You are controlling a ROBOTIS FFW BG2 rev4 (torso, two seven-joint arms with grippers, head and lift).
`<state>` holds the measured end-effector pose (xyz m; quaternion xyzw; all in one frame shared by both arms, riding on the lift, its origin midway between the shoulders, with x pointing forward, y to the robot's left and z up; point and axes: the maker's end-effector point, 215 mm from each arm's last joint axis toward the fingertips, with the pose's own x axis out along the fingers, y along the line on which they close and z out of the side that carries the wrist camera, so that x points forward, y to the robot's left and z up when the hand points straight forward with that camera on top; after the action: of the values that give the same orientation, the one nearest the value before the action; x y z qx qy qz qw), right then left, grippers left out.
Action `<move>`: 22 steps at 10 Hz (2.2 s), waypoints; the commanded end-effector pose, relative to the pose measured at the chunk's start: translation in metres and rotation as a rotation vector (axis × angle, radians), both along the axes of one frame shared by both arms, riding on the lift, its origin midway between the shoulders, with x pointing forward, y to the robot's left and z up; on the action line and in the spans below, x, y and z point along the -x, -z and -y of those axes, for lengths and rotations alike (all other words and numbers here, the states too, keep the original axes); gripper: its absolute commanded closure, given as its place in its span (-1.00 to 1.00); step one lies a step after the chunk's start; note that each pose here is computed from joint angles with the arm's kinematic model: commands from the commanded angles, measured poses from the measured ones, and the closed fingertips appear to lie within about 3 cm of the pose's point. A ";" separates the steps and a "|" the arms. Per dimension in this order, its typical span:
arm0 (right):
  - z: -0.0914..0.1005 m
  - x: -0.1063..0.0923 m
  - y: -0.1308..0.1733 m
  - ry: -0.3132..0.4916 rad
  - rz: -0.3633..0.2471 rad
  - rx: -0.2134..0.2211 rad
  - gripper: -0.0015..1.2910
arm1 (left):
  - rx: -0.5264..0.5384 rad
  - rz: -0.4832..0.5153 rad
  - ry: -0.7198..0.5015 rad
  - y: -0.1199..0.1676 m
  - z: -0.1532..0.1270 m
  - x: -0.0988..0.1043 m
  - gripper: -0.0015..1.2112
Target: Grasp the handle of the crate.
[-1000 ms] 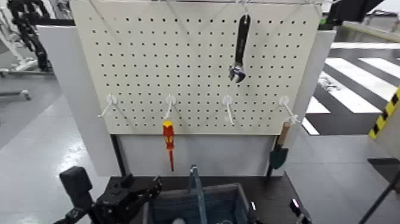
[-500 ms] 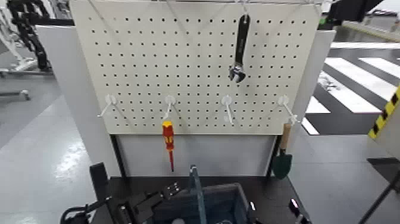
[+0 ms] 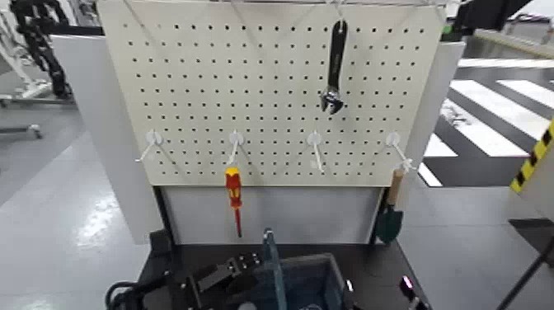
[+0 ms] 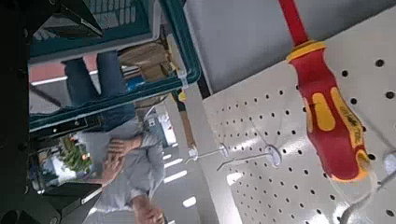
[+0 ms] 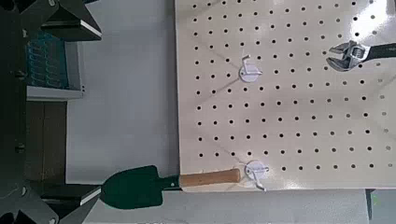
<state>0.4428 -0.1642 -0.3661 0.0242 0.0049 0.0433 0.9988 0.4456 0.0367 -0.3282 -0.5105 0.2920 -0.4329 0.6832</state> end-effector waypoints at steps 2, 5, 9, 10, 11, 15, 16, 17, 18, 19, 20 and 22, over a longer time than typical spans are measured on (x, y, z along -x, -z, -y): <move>-0.002 0.001 0.001 -0.001 0.001 -0.007 -0.77 | 0.066 -0.051 0.082 -0.007 0.010 0.000 -0.78; -0.003 0.001 0.001 -0.003 0.001 -0.012 -0.77 | 0.106 -0.069 0.148 -0.006 0.023 -0.002 -0.78; -0.005 0.001 0.000 -0.005 0.005 -0.017 -0.77 | 0.106 -0.068 0.177 -0.009 0.027 -0.010 -0.77; -0.004 0.001 -0.001 -0.005 0.006 -0.016 -0.77 | 0.114 -0.072 0.182 -0.008 0.030 -0.011 -0.77; -0.005 0.000 -0.001 -0.006 0.007 -0.017 -0.77 | 0.126 -0.080 0.192 -0.008 0.034 -0.010 -0.76; -0.006 0.000 -0.001 -0.007 0.009 -0.022 -0.77 | 0.150 -0.087 0.211 -0.009 0.044 -0.008 -0.31; -0.005 0.000 0.000 -0.007 0.007 -0.022 -0.77 | 0.152 -0.091 0.214 -0.007 0.045 -0.008 0.44; -0.005 0.000 0.000 -0.007 0.007 -0.023 -0.77 | 0.152 -0.097 0.214 -0.005 0.045 -0.008 0.68; -0.005 0.000 0.000 -0.007 0.008 -0.024 -0.77 | 0.151 -0.101 0.214 -0.003 0.045 -0.007 0.76; -0.005 0.000 0.000 -0.008 0.007 -0.025 -0.77 | 0.150 -0.103 0.214 -0.002 0.046 -0.007 0.98; -0.005 0.000 -0.001 -0.008 0.010 -0.025 -0.77 | 0.148 -0.104 0.211 -0.001 0.045 -0.008 0.97; -0.004 -0.001 0.001 -0.007 0.008 -0.025 -0.77 | 0.153 -0.108 0.212 0.000 0.045 -0.007 0.97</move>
<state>0.4435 -0.1598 -0.3663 0.0366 0.0000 0.0474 0.9982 0.4530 -0.0078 -0.3273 -0.5494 0.3458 -0.4961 0.5766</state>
